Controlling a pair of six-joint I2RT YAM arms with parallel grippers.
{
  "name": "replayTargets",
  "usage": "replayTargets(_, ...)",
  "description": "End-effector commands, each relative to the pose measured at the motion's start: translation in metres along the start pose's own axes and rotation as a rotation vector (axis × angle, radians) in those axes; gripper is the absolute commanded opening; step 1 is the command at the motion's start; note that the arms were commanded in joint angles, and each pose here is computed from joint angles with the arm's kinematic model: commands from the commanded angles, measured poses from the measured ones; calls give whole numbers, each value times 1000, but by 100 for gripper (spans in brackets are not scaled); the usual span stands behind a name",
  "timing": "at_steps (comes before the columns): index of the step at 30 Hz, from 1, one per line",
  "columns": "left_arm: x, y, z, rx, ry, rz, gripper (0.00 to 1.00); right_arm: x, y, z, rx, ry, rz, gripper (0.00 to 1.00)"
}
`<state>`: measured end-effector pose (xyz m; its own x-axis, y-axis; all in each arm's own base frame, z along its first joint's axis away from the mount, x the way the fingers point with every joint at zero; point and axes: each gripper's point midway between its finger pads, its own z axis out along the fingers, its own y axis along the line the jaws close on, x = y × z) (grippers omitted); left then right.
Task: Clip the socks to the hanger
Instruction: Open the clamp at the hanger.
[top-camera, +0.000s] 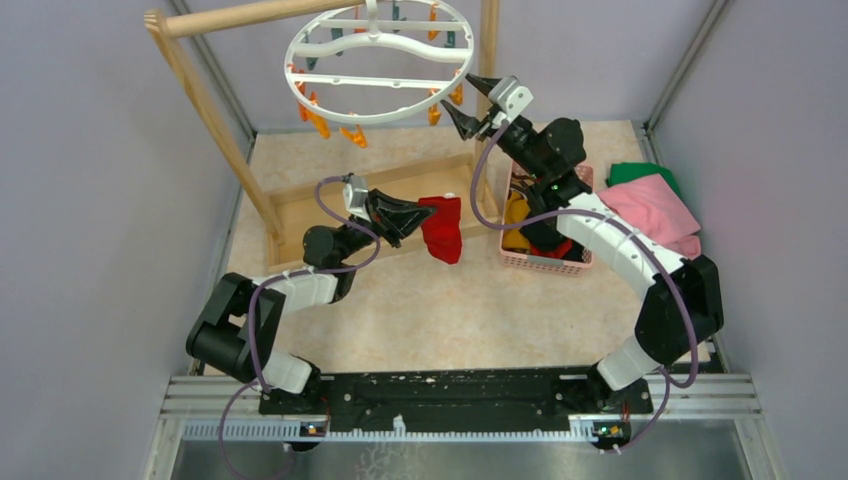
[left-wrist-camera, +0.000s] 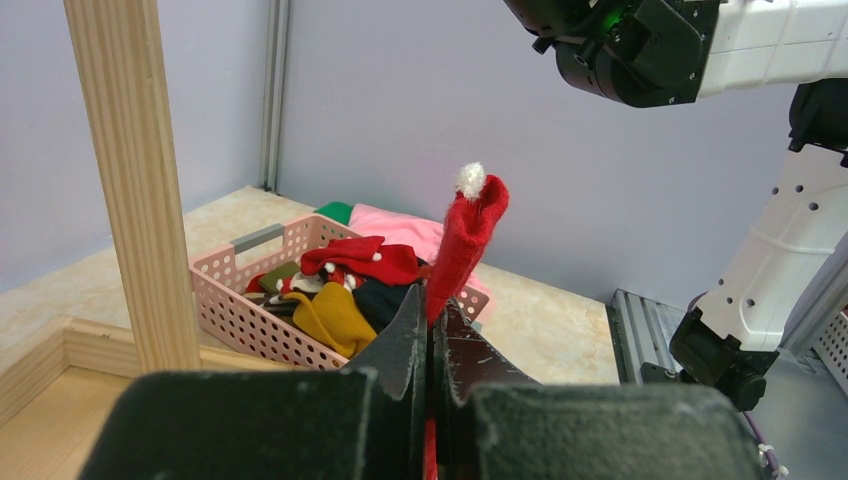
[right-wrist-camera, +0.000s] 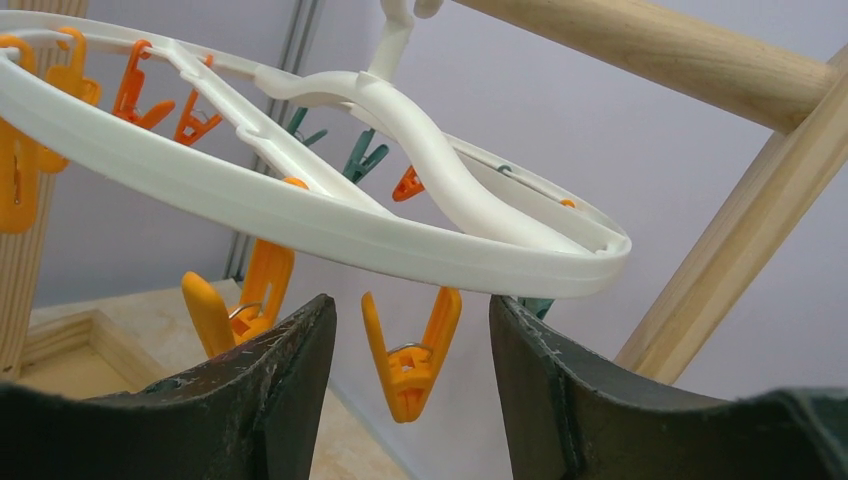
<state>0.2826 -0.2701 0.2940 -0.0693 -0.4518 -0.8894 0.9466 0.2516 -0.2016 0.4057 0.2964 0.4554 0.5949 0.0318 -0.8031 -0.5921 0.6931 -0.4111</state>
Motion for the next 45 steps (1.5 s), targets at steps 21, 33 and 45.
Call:
replayTargets(21, -56, -39, -1, 136, -206, 224, 0, -22, -13, 20, 16, -68, 37, 49)
replayTargets(33, -57, -39, -2, 129, -210, 229, 0, -24, -10, 22, -2, -75, 65, 4)
replayTargets(45, -78, -15, 15, 66, -295, 187, 0, -27, -4, 18, -22, -61, 146, 0)
